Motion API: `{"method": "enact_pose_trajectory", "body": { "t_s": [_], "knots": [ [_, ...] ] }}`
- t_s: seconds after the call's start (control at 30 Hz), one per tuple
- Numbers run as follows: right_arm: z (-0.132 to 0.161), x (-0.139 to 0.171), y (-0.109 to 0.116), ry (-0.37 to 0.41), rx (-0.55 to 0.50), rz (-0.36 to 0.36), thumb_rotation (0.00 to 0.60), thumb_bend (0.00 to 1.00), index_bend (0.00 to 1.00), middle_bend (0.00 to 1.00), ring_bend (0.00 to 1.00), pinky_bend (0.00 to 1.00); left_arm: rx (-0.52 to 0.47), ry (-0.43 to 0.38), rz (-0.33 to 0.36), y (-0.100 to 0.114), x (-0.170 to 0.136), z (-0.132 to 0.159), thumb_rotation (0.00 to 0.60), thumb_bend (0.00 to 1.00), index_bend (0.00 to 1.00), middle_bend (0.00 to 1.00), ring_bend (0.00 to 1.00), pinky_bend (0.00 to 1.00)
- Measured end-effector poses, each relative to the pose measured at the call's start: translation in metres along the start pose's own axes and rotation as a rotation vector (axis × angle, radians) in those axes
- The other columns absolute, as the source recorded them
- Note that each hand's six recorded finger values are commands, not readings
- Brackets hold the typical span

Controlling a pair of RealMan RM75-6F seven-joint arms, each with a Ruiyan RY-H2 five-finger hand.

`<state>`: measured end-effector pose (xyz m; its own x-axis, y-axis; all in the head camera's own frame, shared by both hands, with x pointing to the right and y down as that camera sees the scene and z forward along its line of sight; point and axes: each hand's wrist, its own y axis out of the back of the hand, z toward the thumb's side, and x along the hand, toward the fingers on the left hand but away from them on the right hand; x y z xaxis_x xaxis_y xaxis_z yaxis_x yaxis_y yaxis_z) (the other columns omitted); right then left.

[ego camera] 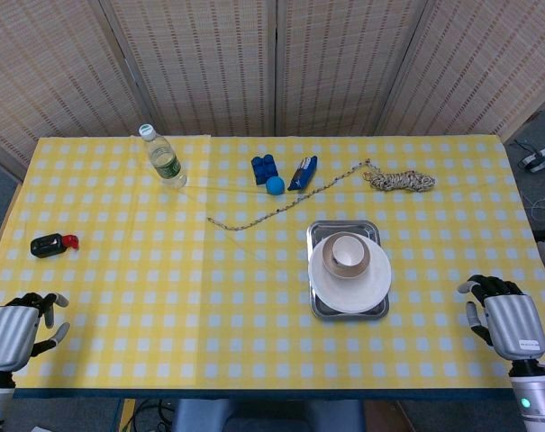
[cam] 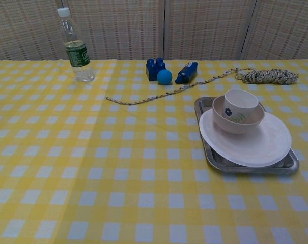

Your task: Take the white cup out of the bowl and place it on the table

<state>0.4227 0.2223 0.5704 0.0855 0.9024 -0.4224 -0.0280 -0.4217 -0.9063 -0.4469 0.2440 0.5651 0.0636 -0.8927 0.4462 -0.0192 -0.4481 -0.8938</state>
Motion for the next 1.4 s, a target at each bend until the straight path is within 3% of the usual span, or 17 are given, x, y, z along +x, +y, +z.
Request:
{"method": "enact_pose_trajectory", "body": {
  "t_s": [0.1, 0.2, 0.3, 0.37, 0.47, 0.53, 0.9, 1.23, 1.4],
  "knots": [
    [0.003, 0.001, 0.001, 0.011, -0.003, -0.007, 0.600, 0.50, 0.41, 0.35, 0.31, 0.49, -0.003, 0.002, -0.002, 0.000, 0.000, -0.001, 0.600, 0.27, 0.54, 0.67, 0.44, 0.54],
    [0.004, 0.002, 0.002, 0.020, -0.006, -0.022, 0.600, 0.44, 0.41, 0.39, 0.42, 0.68, -0.009, 0.004, 0.002, 0.003, -0.001, -0.003, 0.600, 0.27, 0.54, 0.67, 0.44, 0.54],
    [0.009, -0.001, 0.005, 0.042, -0.015, -0.050, 0.600, 0.33, 0.40, 0.56, 0.64, 0.86, -0.015, 0.002, 0.009, 0.005, -0.004, -0.003, 0.600, 0.27, 0.54, 0.67, 0.44, 0.54],
    [0.018, -0.007, 0.009, 0.070, -0.017, -0.071, 0.600, 0.29, 0.40, 0.75, 0.83, 0.97, -0.016, 0.002, 0.014, 0.007, -0.006, -0.004, 0.600, 0.27, 0.54, 0.67, 0.44, 0.54],
    [0.029, -0.017, 0.013, 0.096, 0.005, -0.078, 0.600, 0.27, 0.40, 0.95, 0.99, 1.00, 0.007, 0.008, 0.019, 0.009, -0.008, -0.006, 0.600, 0.27, 0.53, 0.67, 0.44, 0.54],
    [0.039, -0.026, 0.015, 0.113, 0.039, -0.074, 0.600, 0.26, 0.40, 1.00, 1.00, 1.00, 0.025, 0.014, 0.019, 0.009, -0.009, -0.008, 0.600, 0.27, 0.53, 0.67, 0.44, 0.54],
    [0.105, -0.101, 0.018, 0.156, 0.274, 0.000, 0.600, 0.26, 0.40, 1.00, 1.00, 1.00, -0.030, 0.041, 0.021, 0.016, -0.012, -0.021, 0.600, 0.27, 0.53, 0.67, 0.44, 0.54],
    [0.183, -0.149, -0.033, 0.230, 0.311, 0.156, 0.600, 0.26, 0.40, 1.00, 1.00, 1.00, -0.062, 0.058, 0.033, 0.026, -0.012, -0.031, 0.600, 0.27, 0.53, 0.67, 0.44, 0.54],
    [0.194, -0.148, -0.049, 0.255, 0.336, 0.189, 0.600, 0.26, 0.41, 1.00, 1.00, 1.00, -0.074, 0.059, 0.034, 0.027, -0.013, -0.033, 0.600, 0.27, 0.53, 0.67, 0.44, 0.54]
  ]
}}
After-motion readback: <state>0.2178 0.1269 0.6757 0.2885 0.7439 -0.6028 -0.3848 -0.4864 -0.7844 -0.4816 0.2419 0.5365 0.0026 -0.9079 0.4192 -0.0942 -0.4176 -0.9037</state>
